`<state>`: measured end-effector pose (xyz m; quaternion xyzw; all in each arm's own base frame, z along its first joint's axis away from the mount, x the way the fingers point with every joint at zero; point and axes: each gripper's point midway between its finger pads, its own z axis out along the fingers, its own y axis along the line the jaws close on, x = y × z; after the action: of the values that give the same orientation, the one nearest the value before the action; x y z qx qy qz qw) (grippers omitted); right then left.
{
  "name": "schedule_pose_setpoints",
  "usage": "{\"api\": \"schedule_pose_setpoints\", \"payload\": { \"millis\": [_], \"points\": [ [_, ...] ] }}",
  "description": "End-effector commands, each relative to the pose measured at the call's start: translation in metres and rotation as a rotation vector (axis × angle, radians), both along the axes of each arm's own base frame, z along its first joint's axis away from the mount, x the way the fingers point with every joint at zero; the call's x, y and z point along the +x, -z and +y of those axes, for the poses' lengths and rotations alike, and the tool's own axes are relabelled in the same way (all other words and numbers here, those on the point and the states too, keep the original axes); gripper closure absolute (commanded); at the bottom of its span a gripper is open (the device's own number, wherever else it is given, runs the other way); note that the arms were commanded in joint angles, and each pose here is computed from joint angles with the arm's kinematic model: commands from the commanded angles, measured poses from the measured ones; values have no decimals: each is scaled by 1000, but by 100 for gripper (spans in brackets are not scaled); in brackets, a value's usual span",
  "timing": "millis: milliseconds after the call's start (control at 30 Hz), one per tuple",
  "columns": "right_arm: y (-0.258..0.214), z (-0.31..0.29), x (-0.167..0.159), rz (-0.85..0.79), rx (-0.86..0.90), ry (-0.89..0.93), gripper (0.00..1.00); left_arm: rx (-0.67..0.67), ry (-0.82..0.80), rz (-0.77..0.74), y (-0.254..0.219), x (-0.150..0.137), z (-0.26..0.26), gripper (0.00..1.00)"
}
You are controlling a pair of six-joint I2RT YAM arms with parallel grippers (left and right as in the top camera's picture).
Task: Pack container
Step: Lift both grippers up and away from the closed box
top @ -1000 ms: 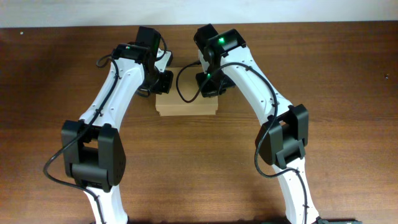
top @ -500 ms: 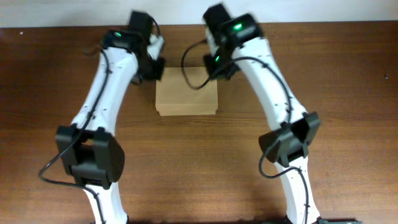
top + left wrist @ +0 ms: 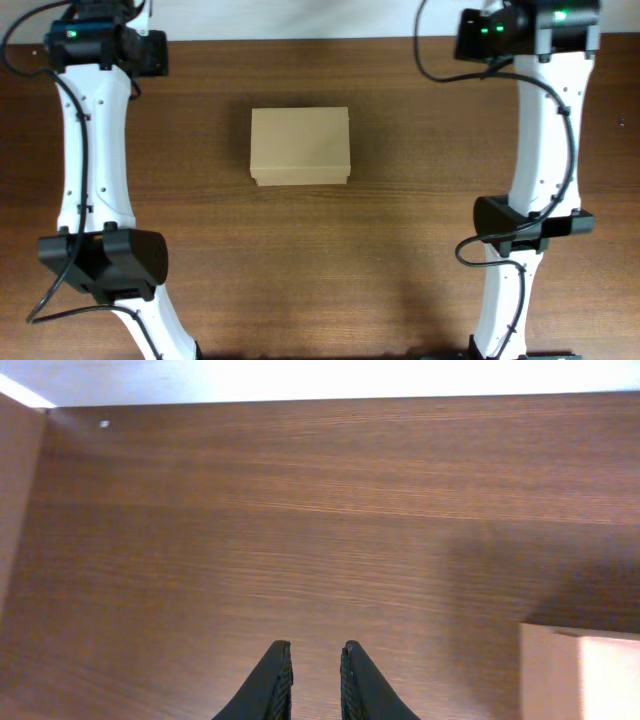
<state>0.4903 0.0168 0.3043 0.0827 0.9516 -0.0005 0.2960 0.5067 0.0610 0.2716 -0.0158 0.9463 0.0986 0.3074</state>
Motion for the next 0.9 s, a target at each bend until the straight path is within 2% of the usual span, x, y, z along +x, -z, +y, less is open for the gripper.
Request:
{"api": "schedule_pose_setpoints", "payload": {
  "millis": [0, 133, 300, 333, 367, 433, 467, 500, 533, 567, 600, 633, 867],
  "points": [
    [-40, -8, -15, -97, 39, 51, 96, 49, 13, -70, -36, -8, 6, 83],
    [-100, -11, -36, -262, 53, 56, 96, 91, -27, -163, -77, -16, 18, 82],
    [-185, -15, -87, -501, 63, 58, 96, 113, -53, -317, -148, -40, 22, 79],
    [-200, -15, -99, -546, 66, 58, 95, 116, -60, -347, -161, -46, 24, 78],
    [-212, -16, -110, -579, 68, 58, 92, 118, -67, -371, -172, -52, 26, 72],
    [-230, -19, -128, -634, 63, 68, 81, 124, -80, -421, -193, -64, 30, 58],
    [-237, -22, -137, -656, 55, 81, 70, 124, -84, -443, -201, -69, 31, 54],
    [-242, -25, -143, -670, 47, 93, 55, 121, -80, -457, -206, -73, 29, 46],
    [-245, -27, -148, -679, 41, 101, 22, 116, -76, -465, -210, -75, 28, 35],
    [-247, -27, -154, -685, 43, 100, 1, 116, -75, -469, -211, -77, 27, 19],
    [-249, -27, -157, -690, 43, 101, 1, 114, -70, -465, -211, -79, 25, 4],
    [-249, -27, -160, -690, 43, 100, 1, 113, -67, -460, -210, -79, 23, 0],
    [-227, -28, -168, -593, 34, 100, 1, 101, -53, -307, -178, -97, 18, 0]
  ]
}}
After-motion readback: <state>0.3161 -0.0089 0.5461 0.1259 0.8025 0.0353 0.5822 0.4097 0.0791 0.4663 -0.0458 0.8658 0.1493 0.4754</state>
